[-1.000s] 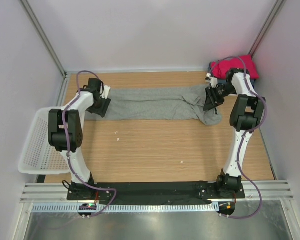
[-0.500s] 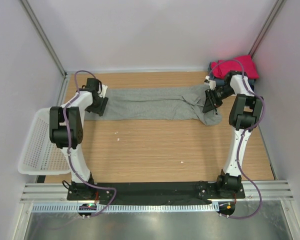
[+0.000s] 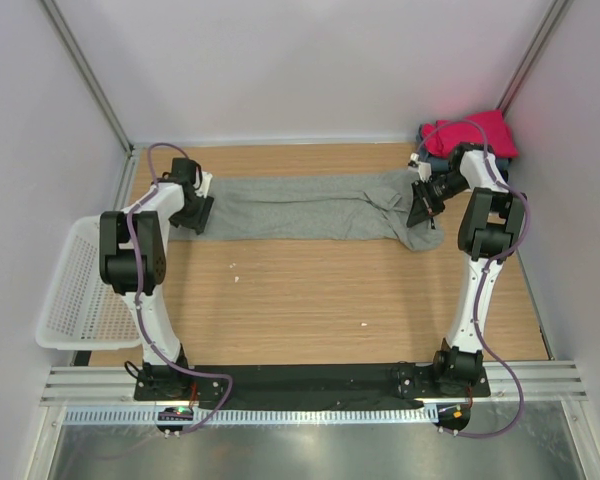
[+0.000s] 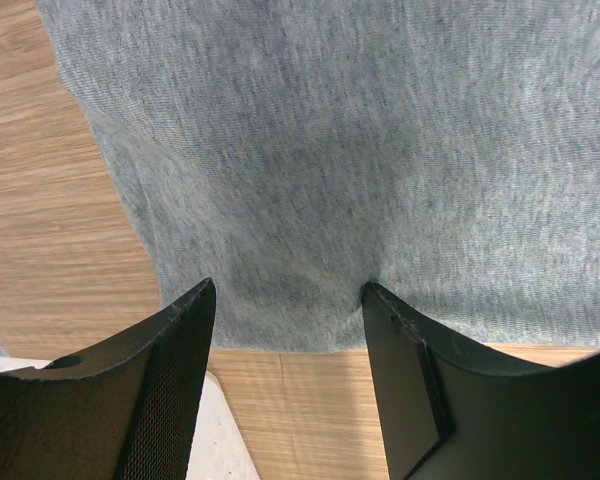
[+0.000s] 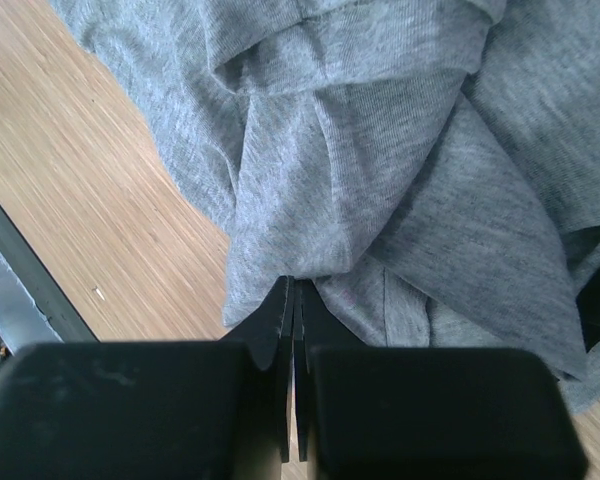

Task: Fold and stack the t-shirts
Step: Fold the tshirt

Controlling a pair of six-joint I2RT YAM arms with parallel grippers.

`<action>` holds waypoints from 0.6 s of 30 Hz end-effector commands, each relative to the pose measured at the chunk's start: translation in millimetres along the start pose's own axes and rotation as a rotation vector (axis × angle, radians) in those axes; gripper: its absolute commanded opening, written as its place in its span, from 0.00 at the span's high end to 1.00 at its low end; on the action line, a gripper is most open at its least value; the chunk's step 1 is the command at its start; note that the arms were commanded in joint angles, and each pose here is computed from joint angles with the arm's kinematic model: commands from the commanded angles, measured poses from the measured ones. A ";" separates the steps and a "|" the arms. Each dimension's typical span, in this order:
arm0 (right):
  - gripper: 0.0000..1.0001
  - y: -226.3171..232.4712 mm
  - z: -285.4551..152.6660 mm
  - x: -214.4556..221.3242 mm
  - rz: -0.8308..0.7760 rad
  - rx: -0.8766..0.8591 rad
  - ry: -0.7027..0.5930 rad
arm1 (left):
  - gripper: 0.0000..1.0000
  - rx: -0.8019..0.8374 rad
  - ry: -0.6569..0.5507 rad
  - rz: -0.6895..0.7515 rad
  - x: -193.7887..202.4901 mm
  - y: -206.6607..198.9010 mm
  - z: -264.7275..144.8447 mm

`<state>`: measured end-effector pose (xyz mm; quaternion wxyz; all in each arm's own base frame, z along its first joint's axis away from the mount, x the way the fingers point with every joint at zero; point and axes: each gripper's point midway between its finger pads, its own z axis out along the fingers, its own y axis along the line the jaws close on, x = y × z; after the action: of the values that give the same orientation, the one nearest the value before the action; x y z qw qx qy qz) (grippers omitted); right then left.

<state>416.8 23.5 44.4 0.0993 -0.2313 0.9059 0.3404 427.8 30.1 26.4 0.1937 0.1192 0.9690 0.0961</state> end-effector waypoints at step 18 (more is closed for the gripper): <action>0.99 -12.2 -54.4 -18.0 0.067 0.114 -0.031 | 0.39 -0.031 0.027 -0.050 19.5 19.7 14.5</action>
<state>456.5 -19.8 77.0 0.1648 -0.2148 0.9219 0.2771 433.3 43.0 25.2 0.2084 0.1027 0.9675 0.0999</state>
